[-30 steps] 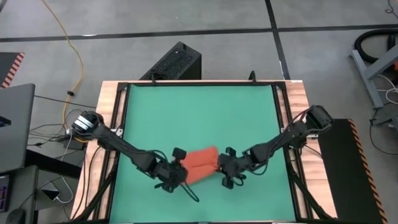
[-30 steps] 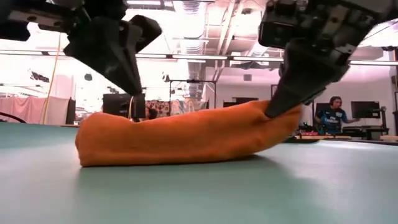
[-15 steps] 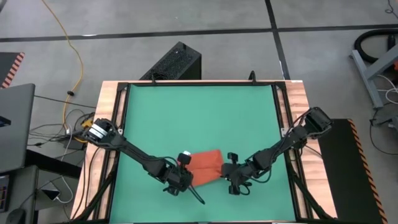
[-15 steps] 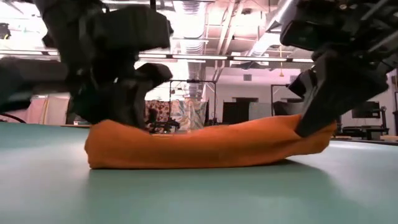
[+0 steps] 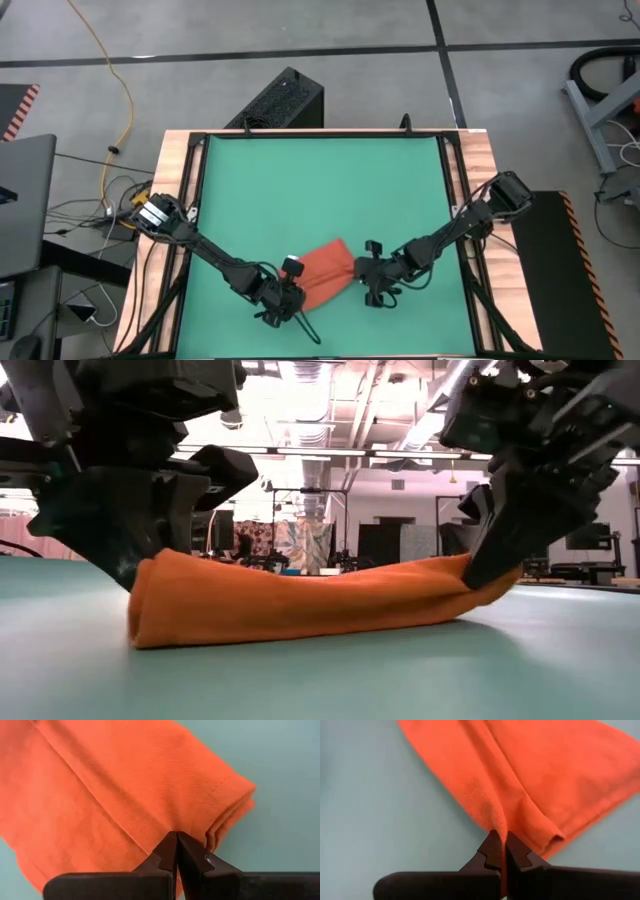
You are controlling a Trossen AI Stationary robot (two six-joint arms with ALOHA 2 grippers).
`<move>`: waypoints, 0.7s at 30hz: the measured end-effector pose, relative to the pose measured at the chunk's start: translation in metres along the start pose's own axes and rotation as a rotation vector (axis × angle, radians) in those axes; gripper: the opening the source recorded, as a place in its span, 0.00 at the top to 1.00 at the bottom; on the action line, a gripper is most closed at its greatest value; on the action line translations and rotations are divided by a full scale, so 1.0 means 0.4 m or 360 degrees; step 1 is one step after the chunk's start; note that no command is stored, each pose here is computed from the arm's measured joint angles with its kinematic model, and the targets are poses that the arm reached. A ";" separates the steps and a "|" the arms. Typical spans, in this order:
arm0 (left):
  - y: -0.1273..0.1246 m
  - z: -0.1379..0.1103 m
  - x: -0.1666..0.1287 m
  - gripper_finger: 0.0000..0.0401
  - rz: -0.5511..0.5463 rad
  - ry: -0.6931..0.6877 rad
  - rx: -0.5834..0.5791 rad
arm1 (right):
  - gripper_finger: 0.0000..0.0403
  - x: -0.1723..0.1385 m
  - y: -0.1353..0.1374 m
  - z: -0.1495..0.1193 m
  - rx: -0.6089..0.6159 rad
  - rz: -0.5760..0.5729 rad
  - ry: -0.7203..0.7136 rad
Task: Roll towel
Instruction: Roll the orange towel
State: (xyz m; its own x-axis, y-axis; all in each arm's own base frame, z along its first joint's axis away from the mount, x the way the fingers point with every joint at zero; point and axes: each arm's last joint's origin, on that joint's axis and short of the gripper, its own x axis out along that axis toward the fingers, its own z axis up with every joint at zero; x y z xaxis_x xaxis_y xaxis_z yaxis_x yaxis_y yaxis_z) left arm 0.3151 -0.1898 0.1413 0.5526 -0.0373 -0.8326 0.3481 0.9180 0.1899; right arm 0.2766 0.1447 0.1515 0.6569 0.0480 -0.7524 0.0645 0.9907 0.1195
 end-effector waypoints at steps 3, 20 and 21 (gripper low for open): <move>0.001 0.000 0.000 1.00 0.0000 -0.0002 0.0026 | 0.98 0.002 -0.007 0.015 0.0024 0.0037 0.0011; 0.000 0.001 0.001 1.00 -0.0036 -0.0005 0.0225 | 0.98 0.011 -0.098 0.133 0.0228 0.0363 0.0067; 0.000 0.000 0.003 1.00 -0.0035 -0.0001 0.0229 | 0.98 0.012 -0.106 0.134 0.0254 0.0366 0.0085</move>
State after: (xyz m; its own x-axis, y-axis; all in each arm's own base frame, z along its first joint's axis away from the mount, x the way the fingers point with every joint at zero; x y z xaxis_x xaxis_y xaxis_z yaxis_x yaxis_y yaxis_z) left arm 0.3158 -0.1897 0.1402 0.5443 -0.0572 -0.8370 0.4652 0.8508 0.2444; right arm 0.3172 0.0961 0.1776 0.6277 0.2803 -0.7262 0.0383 0.9207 0.3885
